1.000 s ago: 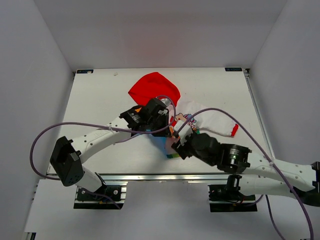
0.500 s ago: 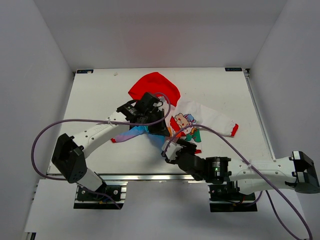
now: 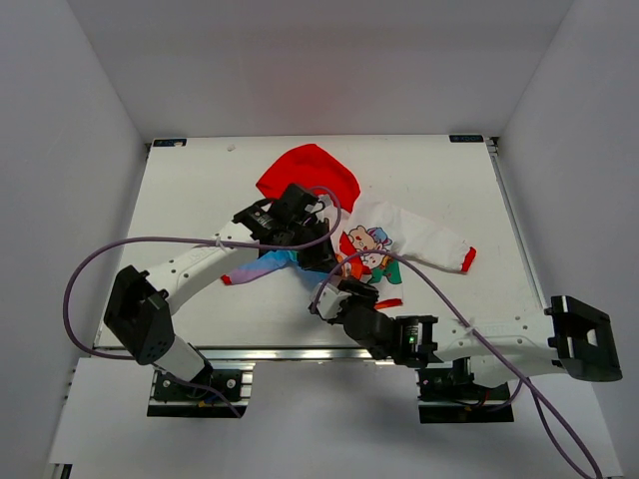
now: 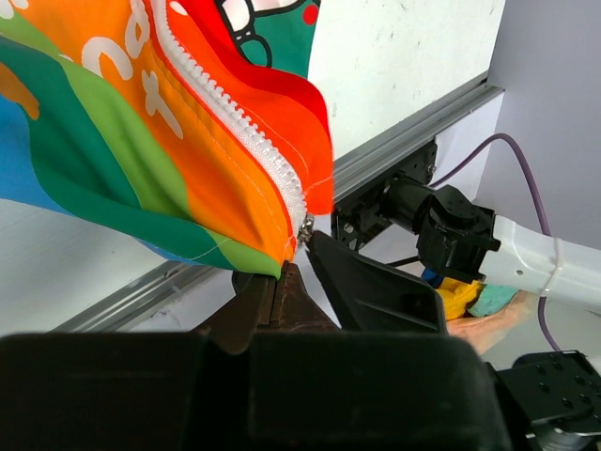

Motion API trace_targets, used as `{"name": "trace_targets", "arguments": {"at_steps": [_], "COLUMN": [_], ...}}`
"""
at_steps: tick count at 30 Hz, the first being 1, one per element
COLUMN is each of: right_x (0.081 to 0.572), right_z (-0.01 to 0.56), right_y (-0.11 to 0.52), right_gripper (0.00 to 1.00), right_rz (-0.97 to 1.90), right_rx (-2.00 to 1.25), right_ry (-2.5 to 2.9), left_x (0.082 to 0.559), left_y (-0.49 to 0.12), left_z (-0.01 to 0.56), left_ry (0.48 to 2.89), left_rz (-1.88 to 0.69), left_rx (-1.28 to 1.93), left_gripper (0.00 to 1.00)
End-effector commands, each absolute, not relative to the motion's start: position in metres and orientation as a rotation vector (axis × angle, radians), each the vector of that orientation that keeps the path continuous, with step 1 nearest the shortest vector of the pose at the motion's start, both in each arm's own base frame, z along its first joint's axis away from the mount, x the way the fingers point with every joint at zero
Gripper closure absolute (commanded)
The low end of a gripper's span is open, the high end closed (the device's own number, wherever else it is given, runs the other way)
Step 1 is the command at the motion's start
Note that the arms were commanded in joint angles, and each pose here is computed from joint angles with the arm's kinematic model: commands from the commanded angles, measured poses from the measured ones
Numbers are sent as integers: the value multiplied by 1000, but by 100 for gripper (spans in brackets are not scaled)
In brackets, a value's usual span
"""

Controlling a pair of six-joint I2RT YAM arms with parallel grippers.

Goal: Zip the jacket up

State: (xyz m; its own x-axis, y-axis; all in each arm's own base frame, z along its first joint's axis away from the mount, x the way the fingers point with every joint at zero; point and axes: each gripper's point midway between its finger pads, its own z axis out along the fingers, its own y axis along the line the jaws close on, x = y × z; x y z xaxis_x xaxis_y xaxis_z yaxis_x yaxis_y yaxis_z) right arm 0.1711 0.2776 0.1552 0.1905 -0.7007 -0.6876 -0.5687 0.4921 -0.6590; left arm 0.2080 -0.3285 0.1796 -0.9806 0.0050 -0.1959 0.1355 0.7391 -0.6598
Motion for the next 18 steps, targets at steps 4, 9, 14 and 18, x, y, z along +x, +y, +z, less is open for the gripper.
{"name": "trace_targets", "arguments": {"at_steps": [4,9,14,18], "right_x": [189,189,184,174], "right_z": [166,173,178,179], "right_y": [277,275,278,282], "right_gripper": [60,73,78,81], "right_rz": [-126,-104,-34,48], "right_rx": [-1032,-1002,-1005,-1056], "right_ry": [1489,1490,1496,1519], "left_x": [206,206,206,207], "left_y": [-333,-332,-330,-328], "left_z": [193,193,187,185], "left_ry": [2729,2721,2739,2739], "left_rz": [-1147,-1151,-1123,-1110], "left_rx": [119,114,109,109], "left_gripper": [100,100,100,100]}}
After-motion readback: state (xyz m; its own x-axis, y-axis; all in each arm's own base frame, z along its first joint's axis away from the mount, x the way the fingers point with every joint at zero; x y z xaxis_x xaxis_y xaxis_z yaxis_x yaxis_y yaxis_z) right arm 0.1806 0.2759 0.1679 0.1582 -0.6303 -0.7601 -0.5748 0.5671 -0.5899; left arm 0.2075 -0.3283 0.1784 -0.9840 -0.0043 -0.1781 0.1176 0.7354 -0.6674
